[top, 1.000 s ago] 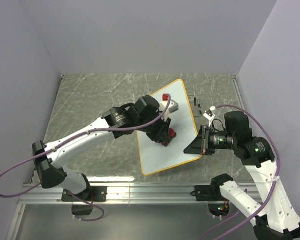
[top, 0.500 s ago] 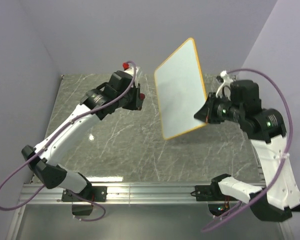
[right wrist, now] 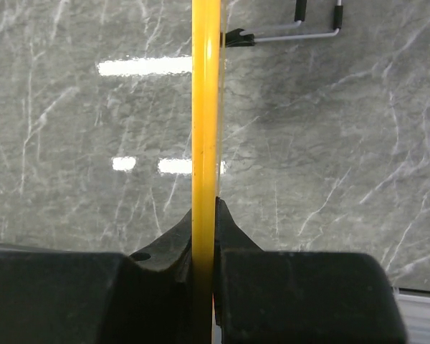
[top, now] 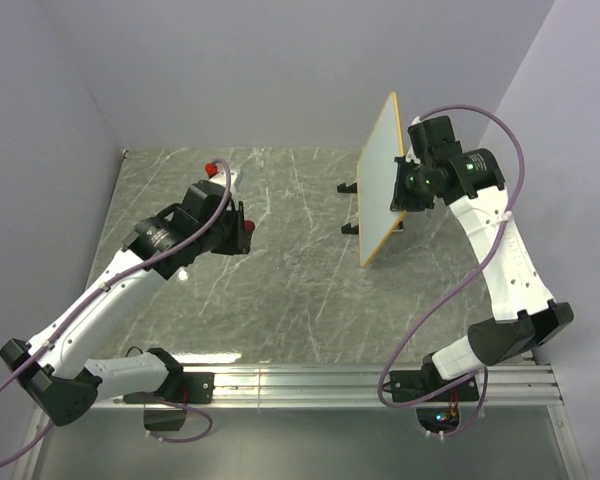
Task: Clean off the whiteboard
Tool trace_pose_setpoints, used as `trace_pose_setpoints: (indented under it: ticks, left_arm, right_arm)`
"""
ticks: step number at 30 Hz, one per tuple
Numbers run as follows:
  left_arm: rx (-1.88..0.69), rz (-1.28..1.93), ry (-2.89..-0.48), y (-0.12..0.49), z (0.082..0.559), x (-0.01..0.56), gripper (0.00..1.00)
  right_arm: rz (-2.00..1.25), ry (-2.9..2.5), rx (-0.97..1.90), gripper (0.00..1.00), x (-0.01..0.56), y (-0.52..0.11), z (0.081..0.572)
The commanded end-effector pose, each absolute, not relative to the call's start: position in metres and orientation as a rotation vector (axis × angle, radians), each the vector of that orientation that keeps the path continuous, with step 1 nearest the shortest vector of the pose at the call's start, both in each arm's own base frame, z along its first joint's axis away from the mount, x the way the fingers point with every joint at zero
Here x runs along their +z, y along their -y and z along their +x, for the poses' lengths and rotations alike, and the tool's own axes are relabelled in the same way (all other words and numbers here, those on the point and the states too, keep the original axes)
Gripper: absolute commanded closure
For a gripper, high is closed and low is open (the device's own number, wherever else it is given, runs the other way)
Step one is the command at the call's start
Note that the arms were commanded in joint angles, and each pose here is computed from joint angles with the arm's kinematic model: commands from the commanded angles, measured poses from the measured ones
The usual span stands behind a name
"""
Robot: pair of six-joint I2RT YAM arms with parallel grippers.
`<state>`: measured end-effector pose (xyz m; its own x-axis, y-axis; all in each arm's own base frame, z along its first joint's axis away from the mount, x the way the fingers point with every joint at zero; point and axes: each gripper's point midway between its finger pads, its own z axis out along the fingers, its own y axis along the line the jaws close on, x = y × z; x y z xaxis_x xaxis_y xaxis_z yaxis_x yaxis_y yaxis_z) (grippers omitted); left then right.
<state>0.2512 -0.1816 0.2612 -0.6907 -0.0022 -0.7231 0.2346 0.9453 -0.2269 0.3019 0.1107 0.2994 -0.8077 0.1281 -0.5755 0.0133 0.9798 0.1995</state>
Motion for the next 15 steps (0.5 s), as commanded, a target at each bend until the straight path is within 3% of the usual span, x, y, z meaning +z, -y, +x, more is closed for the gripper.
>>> trace_pose_setpoints:
  ticks: [1,15]
  left_arm:
    - [-0.438,0.135,-2.300,0.182,0.245,0.261,1.00]
    - [-0.399,0.159,-2.334,0.173,0.237,0.247,1.00]
  right_arm:
    - [0.132,-2.267,0.307,1.00,0.344,-0.113,0.333]
    - [0.197,-2.307,0.371,1.00,0.286,-0.114,0.379]
